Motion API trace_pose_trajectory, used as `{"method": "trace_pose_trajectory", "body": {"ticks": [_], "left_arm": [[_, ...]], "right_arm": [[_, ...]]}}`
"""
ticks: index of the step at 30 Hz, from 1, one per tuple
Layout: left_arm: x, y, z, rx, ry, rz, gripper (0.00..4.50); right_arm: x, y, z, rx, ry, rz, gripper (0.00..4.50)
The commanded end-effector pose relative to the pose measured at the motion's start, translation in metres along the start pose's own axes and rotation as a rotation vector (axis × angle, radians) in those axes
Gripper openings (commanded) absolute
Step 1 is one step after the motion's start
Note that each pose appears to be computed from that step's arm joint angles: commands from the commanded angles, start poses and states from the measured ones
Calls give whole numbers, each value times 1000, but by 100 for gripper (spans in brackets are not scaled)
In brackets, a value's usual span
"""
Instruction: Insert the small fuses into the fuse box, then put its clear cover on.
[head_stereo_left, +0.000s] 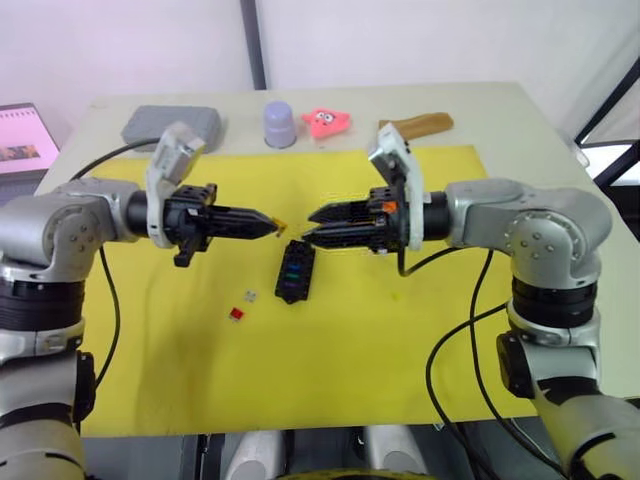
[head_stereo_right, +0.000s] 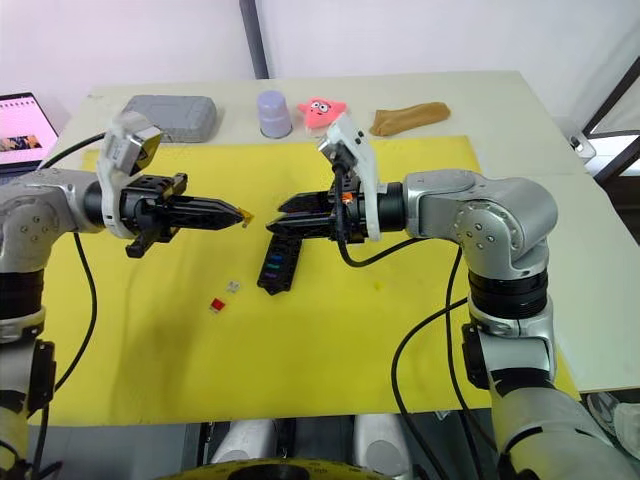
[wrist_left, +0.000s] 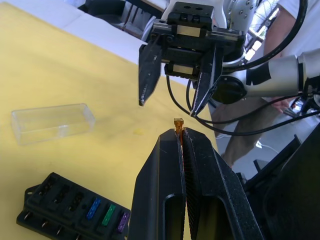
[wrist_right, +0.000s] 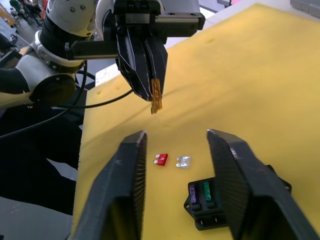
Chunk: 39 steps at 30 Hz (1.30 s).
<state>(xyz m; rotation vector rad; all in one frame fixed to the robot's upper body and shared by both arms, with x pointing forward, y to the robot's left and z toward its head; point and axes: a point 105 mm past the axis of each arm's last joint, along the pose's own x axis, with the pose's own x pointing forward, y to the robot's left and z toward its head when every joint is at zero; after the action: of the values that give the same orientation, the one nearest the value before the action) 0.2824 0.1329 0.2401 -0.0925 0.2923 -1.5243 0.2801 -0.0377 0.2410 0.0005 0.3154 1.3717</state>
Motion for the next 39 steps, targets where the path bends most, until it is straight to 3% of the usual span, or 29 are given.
{"method": "trace_pose_trajectory", "body": {"ticks": [1,14,17,30,34,39], "left_arm": [[2,-4,10,51,-5,-18,0],[3,-3,7,60,4,-19,0],[2,-2,7,60,3,-17,0],[1,0,7,67,-2,-7,0],[1,0,6,65,0,-5,0],[1,0,5,65,3,-2,0]], "right_arm": [[1,9,13,-28,-42,31,225],[12,13,17,-20,-60,38,225],[13,13,17,-20,-52,34,109],[15,13,14,-24,-37,34,109],[15,13,14,-25,-40,37,3],[15,13,14,-28,-37,32,3]]}}
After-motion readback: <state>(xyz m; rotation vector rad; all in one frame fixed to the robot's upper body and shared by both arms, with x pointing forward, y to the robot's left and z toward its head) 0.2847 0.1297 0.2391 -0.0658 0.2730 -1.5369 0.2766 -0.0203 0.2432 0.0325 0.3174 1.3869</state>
